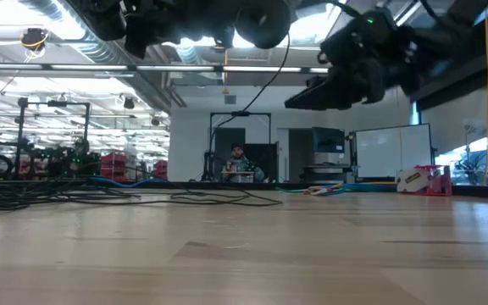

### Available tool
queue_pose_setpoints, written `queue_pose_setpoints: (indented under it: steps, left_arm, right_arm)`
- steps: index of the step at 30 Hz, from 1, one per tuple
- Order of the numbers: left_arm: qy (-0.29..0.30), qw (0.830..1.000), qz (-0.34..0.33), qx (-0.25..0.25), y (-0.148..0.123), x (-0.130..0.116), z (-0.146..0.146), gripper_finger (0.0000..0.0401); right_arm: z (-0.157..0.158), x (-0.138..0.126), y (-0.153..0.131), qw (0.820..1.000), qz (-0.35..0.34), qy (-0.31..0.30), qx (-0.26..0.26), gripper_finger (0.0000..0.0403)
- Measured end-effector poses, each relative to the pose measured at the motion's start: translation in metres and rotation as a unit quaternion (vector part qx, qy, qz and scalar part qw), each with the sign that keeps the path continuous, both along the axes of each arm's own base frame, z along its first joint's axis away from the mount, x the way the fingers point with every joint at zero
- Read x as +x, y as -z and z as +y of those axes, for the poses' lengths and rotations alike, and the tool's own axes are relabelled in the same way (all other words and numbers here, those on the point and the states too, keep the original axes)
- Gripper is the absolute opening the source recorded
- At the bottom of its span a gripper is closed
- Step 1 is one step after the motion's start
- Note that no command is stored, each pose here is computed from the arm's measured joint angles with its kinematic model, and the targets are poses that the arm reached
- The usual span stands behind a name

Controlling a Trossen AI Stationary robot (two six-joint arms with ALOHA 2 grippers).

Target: Coiling cords

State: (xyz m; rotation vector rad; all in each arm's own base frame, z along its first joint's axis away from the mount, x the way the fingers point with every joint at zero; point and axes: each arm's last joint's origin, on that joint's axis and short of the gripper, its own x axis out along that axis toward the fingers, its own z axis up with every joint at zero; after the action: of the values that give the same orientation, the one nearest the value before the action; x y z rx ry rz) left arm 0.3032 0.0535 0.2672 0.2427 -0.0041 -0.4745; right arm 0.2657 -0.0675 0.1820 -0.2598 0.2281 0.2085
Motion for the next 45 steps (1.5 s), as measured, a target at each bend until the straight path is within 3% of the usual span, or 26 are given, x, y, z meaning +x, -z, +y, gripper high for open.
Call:
queue_pose_setpoints:
  steps: [3,13,18,27,32,35,40,45]
  left_arm:
    - [0.005,1.0,-0.021,0.01,-0.004,0.001,-0.003,0.0001]
    - [0.014,0.999,-0.031,0.014,-0.005,0.002,-0.008,0.0001]
    - [0.014,0.999,-0.032,0.016,-0.005,0.002,-0.008,0.0001]
    - [0.014,0.999,-0.032,0.015,-0.005,0.002,-0.008,0.0001]
    - [0.014,0.999,-0.032,0.016,-0.005,0.002,-0.008,0.0001]
    - [0.014,0.999,-0.028,0.013,-0.005,0.002,-0.008,0.0001]
    - [0.034,0.999,-0.018,0.014,-0.002,0.002,-0.015,0.0001]
    - [0.053,0.997,-0.037,0.044,-0.003,0.003,-0.024,0.0001]
  right_arm:
    - [0.008,0.008,0.007,0.999,-0.048,-0.012,-0.014,0.0163]
    - [0.011,0.045,0.014,0.997,-0.058,-0.047,-0.025,0.0154]
    - [0.011,0.048,0.017,0.998,-0.031,-0.055,-0.018,0.0117]
    - [0.012,0.048,0.015,0.996,-0.04,-0.076,-0.015,0.0013]
    - [0.011,0.049,0.013,0.996,-0.053,-0.074,-0.021,0.0015]
    - [0.009,0.049,0.01,0.997,-0.061,-0.038,-0.037,0.0007]
    - [-0.001,0.046,0.0,0.99,-0.081,0.027,-0.115,0.0008]
    - [-0.005,0.052,-0.012,0.985,-0.104,0.005,-0.134,0.0003]
